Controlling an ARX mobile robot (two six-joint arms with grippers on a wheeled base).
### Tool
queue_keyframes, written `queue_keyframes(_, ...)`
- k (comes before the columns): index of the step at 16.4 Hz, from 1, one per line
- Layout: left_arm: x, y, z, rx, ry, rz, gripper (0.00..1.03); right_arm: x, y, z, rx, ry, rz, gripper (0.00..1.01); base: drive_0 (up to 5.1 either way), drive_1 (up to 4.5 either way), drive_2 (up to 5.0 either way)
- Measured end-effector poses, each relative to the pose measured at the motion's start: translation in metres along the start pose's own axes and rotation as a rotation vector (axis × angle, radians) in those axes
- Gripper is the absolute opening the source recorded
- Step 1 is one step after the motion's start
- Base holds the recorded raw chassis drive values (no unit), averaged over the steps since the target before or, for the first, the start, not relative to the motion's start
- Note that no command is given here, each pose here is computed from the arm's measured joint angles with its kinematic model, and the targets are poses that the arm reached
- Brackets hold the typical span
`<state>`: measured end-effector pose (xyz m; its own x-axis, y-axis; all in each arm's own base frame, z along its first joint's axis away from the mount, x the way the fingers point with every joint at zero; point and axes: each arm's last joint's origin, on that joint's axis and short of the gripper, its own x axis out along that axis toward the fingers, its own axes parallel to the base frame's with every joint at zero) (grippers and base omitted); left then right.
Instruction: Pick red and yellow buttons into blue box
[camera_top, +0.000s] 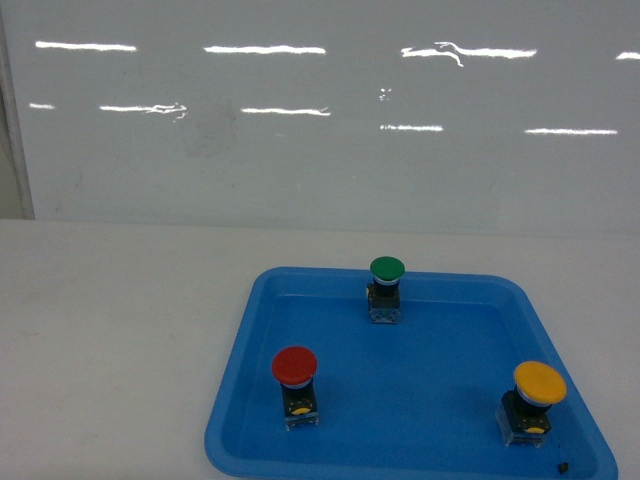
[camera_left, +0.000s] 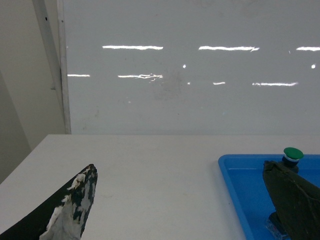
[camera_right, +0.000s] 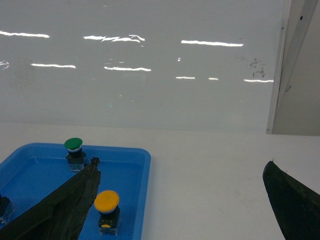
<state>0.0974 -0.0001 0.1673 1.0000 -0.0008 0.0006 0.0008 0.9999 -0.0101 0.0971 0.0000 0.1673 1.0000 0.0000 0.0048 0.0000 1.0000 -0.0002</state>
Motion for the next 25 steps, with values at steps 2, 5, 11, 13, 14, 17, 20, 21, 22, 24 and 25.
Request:
queue_keyframes(2,0.0,0.0,0.0,0.0,0.0,0.0,0.98,0.0,0.0,0.0,0.0,0.0,0.0,0.98,0.0,0.0,0.0)
queue_keyframes(5,0.0,0.0,0.0,0.0,0.0,0.0,0.98,0.0,0.0,0.0,0.0,0.0,0.0,0.98,0.0,0.0,0.0)
queue_keyframes(11,0.0,0.0,0.0,0.0,0.0,0.0,0.98,0.0,0.0,0.0,0.0,0.0,0.0,0.98,0.0,0.0,0.0)
queue_keyframes(13,0.0,0.0,0.0,0.0,0.0,0.0,0.98,0.0,0.0,0.0,0.0,0.0,0.0,0.98,0.0,0.0,0.0)
queue_keyframes(14,0.0,0.0,0.0,0.0,0.0,0.0,0.98,0.0,0.0,0.0,0.0,0.0,0.0,0.98,0.0,0.0,0.0)
queue_keyframes(17,0.0,0.0,0.0,0.0,0.0,0.0,0.98,0.0,0.0,0.0,0.0,0.0,0.0,0.98,0.0,0.0,0.0)
queue_keyframes(20,0.0,-0.003,0.002,-0.001,-0.021,0.003,0.98,0.001,-0.002,0.003,0.001,-0.031,0.016,0.98,0.0,0.0,0.0)
queue_keyframes(21,0.003,-0.01,0.007,0.004,-0.061,-0.032,0.98,0.006,-0.003,0.004,0.002,-0.021,0.02,0.98,0.0,0.0,0.0)
queue_keyframes(22,0.006,-0.014,0.008,0.013,-0.064,-0.047,0.98,0.009,-0.003,0.004,0.001,-0.02,0.033,0.98,0.0,0.0,0.0)
queue_keyframes(24,0.016,-0.017,0.009,0.035,-0.064,-0.043,0.98,0.017,-0.002,0.005,-0.002,-0.019,0.061,0.98,0.0,0.0,0.0)
queue_keyframes(25,0.024,-0.017,0.008,0.044,-0.06,-0.035,0.98,0.023,0.0,0.004,-0.002,-0.017,0.084,0.98,0.0,0.0,0.0)
